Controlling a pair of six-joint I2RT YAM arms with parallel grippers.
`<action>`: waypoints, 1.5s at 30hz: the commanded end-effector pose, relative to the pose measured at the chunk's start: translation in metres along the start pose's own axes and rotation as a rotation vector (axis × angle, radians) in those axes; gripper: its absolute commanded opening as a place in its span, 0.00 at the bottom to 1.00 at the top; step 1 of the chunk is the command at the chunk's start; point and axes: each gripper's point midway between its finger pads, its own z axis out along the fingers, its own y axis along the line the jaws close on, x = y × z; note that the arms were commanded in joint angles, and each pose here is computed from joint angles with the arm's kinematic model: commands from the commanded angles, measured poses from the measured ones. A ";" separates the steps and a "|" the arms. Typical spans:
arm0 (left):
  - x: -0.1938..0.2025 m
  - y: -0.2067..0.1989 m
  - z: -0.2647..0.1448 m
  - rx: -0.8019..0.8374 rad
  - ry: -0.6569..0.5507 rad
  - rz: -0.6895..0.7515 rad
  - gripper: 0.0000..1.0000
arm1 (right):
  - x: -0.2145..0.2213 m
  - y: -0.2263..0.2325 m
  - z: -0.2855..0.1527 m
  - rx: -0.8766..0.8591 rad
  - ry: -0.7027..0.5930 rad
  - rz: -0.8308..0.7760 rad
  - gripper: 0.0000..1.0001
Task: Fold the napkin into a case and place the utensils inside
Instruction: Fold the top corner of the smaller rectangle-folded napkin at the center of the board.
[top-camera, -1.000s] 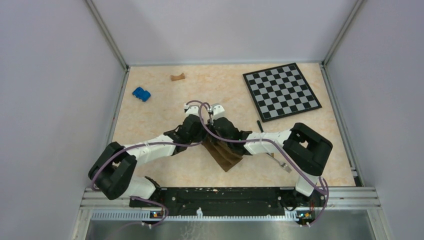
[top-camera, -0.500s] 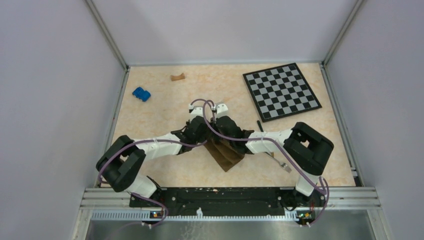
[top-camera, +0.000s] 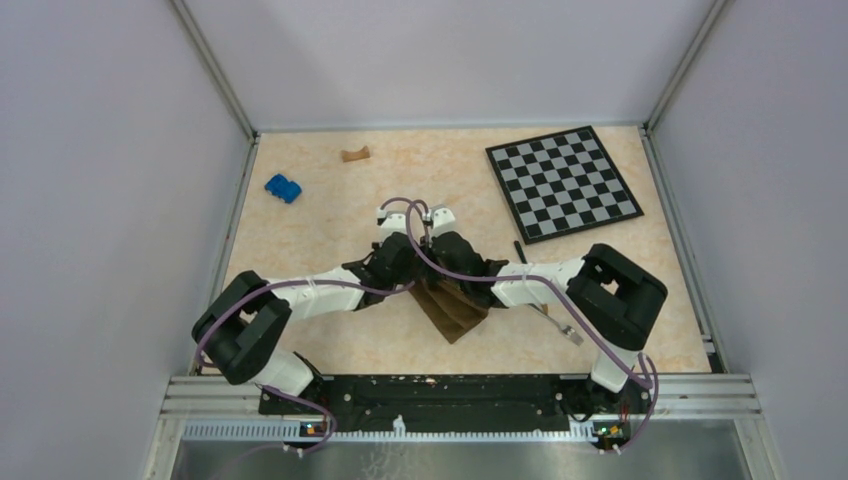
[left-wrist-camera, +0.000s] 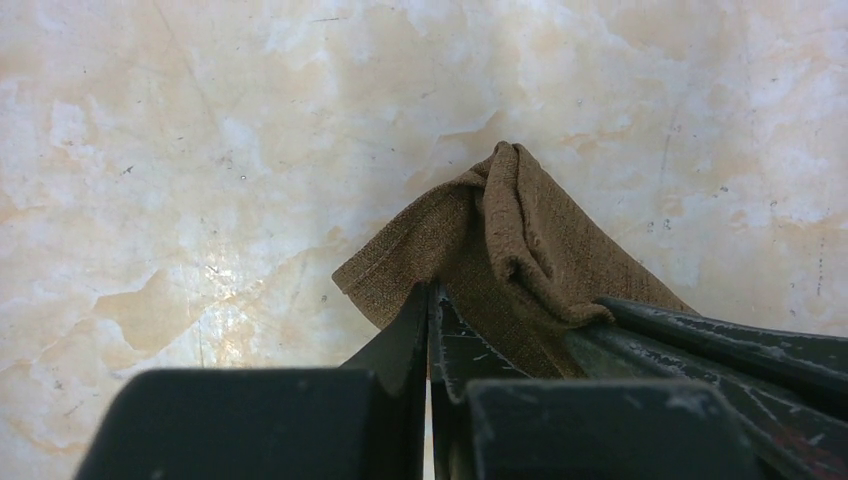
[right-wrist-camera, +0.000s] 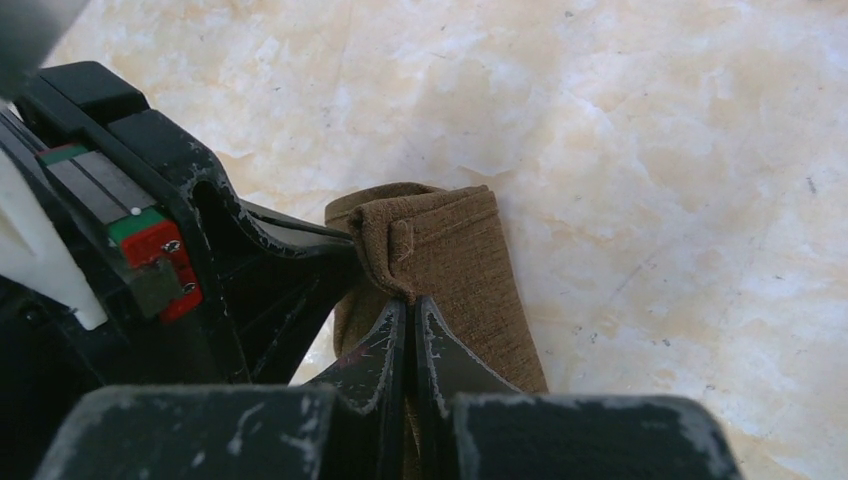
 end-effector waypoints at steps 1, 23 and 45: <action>-0.018 -0.018 -0.009 0.093 -0.096 -0.018 0.00 | 0.005 0.028 0.003 -0.110 0.025 -0.007 0.00; -0.010 -0.005 -0.030 0.257 -0.213 -0.249 0.00 | 0.050 0.033 0.013 -0.198 0.127 -0.010 0.00; 0.000 -0.002 -0.029 0.267 -0.179 -0.250 0.00 | 0.007 0.042 0.009 -0.327 0.012 -0.030 0.33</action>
